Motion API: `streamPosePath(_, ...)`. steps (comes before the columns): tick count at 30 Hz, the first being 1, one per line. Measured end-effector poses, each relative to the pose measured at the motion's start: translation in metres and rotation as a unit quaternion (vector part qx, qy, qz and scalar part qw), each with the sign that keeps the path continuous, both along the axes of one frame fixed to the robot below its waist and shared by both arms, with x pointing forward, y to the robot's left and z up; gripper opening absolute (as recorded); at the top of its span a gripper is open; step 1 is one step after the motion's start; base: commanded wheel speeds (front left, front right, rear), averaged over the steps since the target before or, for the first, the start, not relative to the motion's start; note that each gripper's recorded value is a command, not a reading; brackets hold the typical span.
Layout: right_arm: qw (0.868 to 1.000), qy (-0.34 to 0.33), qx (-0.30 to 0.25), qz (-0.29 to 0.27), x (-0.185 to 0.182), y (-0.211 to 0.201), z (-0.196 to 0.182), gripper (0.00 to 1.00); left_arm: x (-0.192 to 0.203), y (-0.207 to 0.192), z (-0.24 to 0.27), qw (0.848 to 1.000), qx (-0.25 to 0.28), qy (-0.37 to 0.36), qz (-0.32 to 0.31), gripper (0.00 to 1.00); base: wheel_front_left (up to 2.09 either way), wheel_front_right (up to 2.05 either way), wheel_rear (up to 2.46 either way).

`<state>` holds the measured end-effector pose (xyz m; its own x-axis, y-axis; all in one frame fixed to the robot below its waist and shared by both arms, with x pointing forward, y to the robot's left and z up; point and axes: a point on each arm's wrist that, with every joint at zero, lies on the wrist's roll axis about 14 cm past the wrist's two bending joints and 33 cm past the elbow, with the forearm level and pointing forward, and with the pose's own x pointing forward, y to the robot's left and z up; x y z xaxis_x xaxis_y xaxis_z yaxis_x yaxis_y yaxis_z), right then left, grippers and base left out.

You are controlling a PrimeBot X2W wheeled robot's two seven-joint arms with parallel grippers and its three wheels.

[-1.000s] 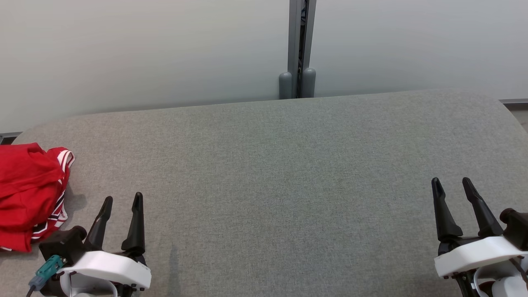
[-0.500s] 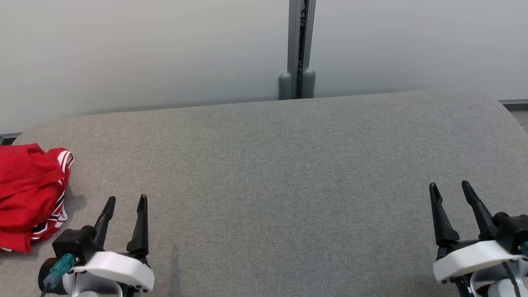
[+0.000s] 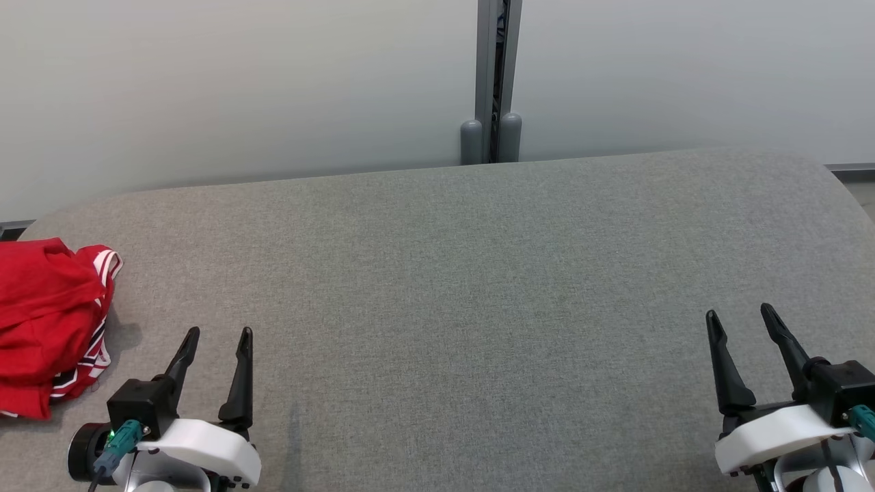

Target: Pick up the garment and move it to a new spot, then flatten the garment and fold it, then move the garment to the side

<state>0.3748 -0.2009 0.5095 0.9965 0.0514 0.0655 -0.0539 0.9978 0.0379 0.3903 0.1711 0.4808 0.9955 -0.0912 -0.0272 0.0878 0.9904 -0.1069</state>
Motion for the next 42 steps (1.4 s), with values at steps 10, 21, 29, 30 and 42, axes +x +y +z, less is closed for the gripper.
streamPosePath(10, 1.0, 0.002, -0.019, -0.003, -0.002, -0.001, -0.004, 1.0, 0.003, -0.004, -0.004, 1.0, 0.021, -0.001, -0.009, 1.0, 0.0, 0.0, 0.0)
streamPosePath(21, 1.0, 0.004, -0.012, -0.007, -0.003, -0.002, -0.006, 1.0, 0.003, -0.001, -0.007, 1.0, 0.022, 0.003, -0.003, 1.0, 0.0, 0.0, 0.0)
streamPosePath(29, 1.0, 0.004, -0.005, -0.006, -0.002, -0.001, -0.007, 1.0, 0.002, 0.0, -0.009, 1.0, 0.019, 0.005, 0.0, 1.0, 0.0, 0.0, 0.0)
streamPosePath(30, 1.0, 0.004, -0.005, -0.006, -0.002, -0.001, -0.007, 1.0, 0.002, -0.001, -0.009, 1.0, 0.019, 0.006, 0.0, 1.0, 0.0, 0.0, 0.0)
streamPosePath(42, 1.0, 0.008, 0.008, 0.004, 0.005, 0.008, -0.01, 1.0, 0.003, 0.014, -0.01, 1.0, 0.018, 0.008, 0.023, 1.0, 0.0, 0.0, 0.0)
